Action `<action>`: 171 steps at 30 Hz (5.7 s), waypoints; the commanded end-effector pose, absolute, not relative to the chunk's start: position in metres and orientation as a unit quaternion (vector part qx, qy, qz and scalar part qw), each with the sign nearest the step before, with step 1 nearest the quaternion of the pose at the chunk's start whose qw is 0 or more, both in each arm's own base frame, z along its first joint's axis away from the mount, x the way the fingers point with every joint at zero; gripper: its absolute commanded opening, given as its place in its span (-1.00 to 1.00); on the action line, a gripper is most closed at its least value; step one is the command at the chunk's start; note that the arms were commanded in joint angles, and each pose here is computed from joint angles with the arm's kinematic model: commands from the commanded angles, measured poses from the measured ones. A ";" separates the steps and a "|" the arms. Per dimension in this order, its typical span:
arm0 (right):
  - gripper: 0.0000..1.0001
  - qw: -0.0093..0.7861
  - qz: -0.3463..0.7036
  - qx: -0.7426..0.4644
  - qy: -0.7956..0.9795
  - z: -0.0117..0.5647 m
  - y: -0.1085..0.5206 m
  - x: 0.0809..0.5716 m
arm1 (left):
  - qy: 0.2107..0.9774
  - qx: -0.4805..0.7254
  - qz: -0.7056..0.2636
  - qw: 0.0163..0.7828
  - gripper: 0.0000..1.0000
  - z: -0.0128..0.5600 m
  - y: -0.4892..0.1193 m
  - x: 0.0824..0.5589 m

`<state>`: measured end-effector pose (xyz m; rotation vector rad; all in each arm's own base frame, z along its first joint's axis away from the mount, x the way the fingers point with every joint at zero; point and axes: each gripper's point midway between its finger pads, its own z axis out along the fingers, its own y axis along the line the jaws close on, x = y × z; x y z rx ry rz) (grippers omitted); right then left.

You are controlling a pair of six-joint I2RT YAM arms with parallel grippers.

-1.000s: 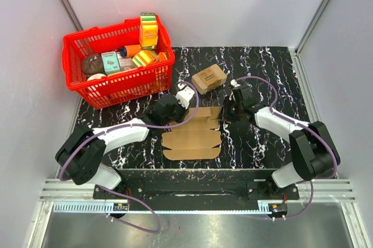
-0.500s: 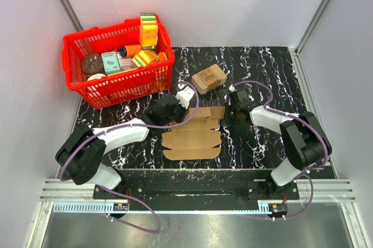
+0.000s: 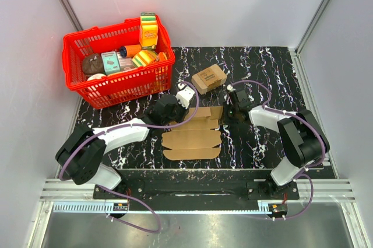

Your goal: Fold the paper box

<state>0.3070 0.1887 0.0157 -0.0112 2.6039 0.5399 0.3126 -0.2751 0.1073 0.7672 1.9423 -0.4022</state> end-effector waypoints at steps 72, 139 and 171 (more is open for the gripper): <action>-0.86 0.152 0.314 -0.051 0.936 0.027 0.241 0.300 | 0.797 0.330 -0.182 0.473 -0.51 0.106 -0.286 0.310; -0.38 0.273 0.177 -0.219 0.920 0.112 0.182 0.336 | 0.798 0.334 -0.190 0.464 -0.52 0.102 -0.291 0.310; -0.74 0.197 0.236 -0.149 0.940 0.114 0.194 0.301 | 0.797 0.335 -0.192 0.464 -0.53 0.102 -0.292 0.309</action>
